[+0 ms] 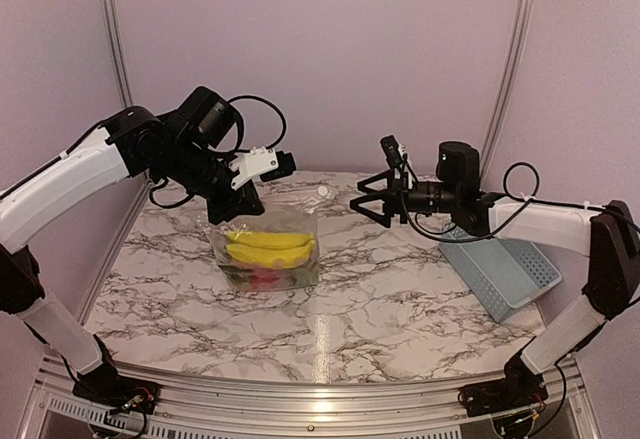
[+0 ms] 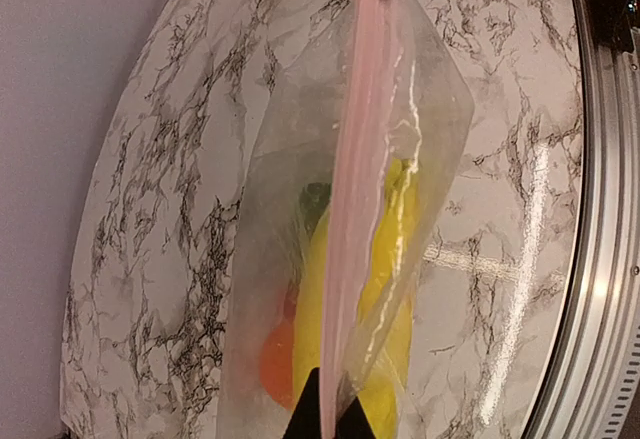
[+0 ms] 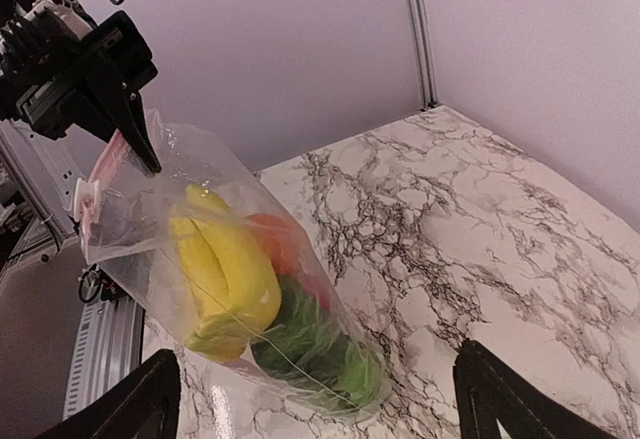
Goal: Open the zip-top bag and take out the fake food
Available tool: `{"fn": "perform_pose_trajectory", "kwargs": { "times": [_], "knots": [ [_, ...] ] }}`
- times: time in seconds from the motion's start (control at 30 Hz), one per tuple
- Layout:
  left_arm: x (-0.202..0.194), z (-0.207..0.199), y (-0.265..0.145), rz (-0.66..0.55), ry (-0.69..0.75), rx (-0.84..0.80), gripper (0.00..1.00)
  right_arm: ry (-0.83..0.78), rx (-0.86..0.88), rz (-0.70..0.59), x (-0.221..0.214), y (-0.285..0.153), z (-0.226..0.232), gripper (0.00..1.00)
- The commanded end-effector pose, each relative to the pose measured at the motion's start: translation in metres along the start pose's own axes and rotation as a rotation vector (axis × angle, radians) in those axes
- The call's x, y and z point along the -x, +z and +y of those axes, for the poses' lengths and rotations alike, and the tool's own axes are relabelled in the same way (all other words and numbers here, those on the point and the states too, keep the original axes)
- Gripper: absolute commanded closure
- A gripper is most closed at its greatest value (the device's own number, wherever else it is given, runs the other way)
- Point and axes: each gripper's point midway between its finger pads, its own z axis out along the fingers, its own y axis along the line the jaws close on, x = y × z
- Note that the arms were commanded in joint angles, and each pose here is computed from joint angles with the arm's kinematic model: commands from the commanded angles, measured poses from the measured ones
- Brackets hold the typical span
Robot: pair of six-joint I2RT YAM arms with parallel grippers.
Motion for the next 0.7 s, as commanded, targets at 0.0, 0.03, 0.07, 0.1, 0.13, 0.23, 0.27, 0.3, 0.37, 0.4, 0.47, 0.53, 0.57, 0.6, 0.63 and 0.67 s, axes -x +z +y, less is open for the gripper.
{"fn": "perform_pose_trajectory", "kwargs": {
  "times": [0.0, 0.03, 0.07, 0.1, 0.13, 0.23, 0.27, 0.3, 0.37, 0.4, 0.47, 0.53, 0.57, 0.6, 0.63, 0.67],
  "knots": [
    [-0.013, -0.015, 0.017, 0.093, 0.105, -0.009, 1.0, -0.132, 0.097, 0.006, 0.017, 0.014, 0.037, 0.09],
    [-0.012, -0.015, 0.019, 0.092, 0.109, -0.003, 1.0, -0.149, 0.113, 0.012, 0.016, 0.016, 0.045, 0.1],
    [-0.011, -0.014, 0.02, 0.089, 0.107, 0.008, 1.0, -0.17, 0.134, 0.015, 0.015, 0.02, 0.056, 0.1],
    [-0.008, -0.012, 0.019, 0.078, 0.106, 0.015, 1.0, -0.183, 0.146, 0.017, 0.014, 0.022, 0.064, 0.11],
    [-0.005, -0.011, 0.018, 0.063, 0.105, 0.023, 1.0, -0.2, 0.159, 0.015, 0.015, 0.023, 0.071, 0.11],
    [0.007, -0.007, 0.01, 0.001, 0.109, 0.049, 1.0, -0.239, 0.17, 0.009, 0.016, 0.025, 0.085, 0.13],
    [0.009, -0.006, 0.006, -0.017, 0.112, 0.06, 1.0, -0.243, 0.168, 0.007, 0.017, 0.026, 0.086, 0.13],
    [0.013, -0.005, 0.003, -0.038, 0.119, 0.072, 1.0, -0.248, 0.174, 0.002, 0.018, 0.026, 0.088, 0.14],
    [0.015, -0.004, -0.001, -0.072, 0.134, 0.09, 1.0, -0.258, 0.183, -0.012, 0.023, 0.026, 0.09, 0.18],
    [0.017, -0.003, -0.004, -0.089, 0.138, 0.101, 1.0, -0.26, 0.187, -0.017, 0.025, 0.027, 0.091, 0.19],
    [0.019, -0.003, -0.007, -0.11, 0.144, 0.114, 1.0, -0.267, 0.193, -0.028, 0.031, 0.027, 0.092, 0.21],
    [0.02, -0.002, -0.008, -0.125, 0.146, 0.123, 1.0, -0.268, 0.191, -0.032, 0.033, 0.028, 0.091, 0.25],
    [0.023, -0.001, -0.011, -0.144, 0.146, 0.135, 1.0, -0.266, 0.189, -0.032, 0.033, 0.028, 0.09, 0.27],
    [0.023, -0.001, -0.012, -0.156, 0.147, 0.142, 1.0, -0.264, 0.189, -0.031, 0.034, 0.029, 0.09, 0.29],
    [0.023, -0.001, -0.012, -0.165, 0.148, 0.145, 1.0, -0.262, 0.188, -0.03, 0.034, 0.03, 0.089, 0.31],
    [0.024, -0.002, -0.013, -0.18, 0.151, 0.149, 1.0, -0.26, 0.19, -0.032, 0.034, 0.031, 0.089, 0.33]
  ]
}}
